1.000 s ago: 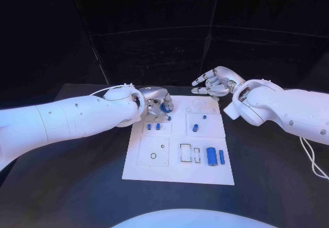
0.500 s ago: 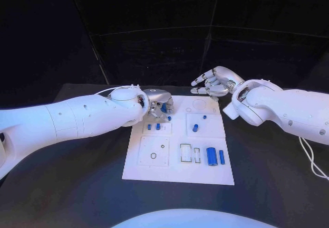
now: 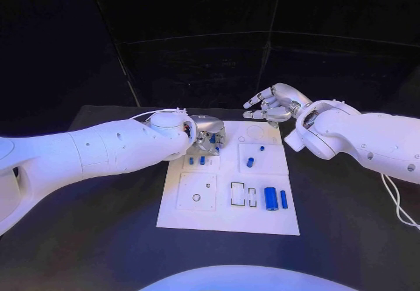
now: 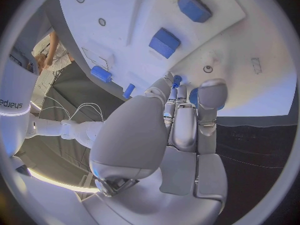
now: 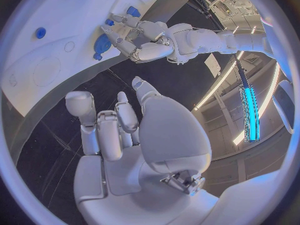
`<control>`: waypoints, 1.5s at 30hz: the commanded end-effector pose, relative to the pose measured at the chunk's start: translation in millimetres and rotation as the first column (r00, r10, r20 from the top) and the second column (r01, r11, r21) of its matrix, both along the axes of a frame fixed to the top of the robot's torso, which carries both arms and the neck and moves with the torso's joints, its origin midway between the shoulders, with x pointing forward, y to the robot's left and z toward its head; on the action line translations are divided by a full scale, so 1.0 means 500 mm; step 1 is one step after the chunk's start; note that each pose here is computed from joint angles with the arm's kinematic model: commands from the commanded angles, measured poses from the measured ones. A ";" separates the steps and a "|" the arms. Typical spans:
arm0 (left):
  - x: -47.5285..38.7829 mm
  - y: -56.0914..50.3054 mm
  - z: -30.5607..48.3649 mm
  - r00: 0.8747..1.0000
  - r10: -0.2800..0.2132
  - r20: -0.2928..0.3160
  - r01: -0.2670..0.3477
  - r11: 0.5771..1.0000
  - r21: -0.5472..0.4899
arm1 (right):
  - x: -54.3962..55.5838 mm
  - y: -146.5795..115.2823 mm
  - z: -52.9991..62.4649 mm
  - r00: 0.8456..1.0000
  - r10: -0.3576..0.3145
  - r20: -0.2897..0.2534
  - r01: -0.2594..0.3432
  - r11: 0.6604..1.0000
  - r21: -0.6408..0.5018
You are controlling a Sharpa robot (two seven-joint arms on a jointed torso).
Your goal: Assemble the parts on the task board
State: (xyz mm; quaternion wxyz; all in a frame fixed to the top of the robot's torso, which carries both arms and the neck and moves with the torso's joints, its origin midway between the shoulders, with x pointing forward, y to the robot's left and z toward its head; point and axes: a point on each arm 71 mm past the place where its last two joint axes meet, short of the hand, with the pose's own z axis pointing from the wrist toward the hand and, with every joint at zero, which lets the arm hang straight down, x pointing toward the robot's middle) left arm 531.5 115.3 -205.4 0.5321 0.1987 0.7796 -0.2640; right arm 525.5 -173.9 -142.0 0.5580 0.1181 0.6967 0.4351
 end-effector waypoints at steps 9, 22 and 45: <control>0.005 -0.003 -0.013 1.000 0.010 -0.021 -0.009 0.998 0.066 | 0.000 0.004 0.003 1.000 0.008 0.006 -0.008 1.000 0.004; 0.007 0.003 -0.016 0.999 0.026 -0.022 -0.024 0.997 0.073 | 0.000 0.004 0.003 1.000 0.009 0.005 -0.009 1.000 0.003; -0.009 0.027 0.010 0.996 0.003 0.091 0.004 0.998 -0.067 | 0.000 0.002 0.002 1.000 0.009 0.006 -0.009 1.000 0.004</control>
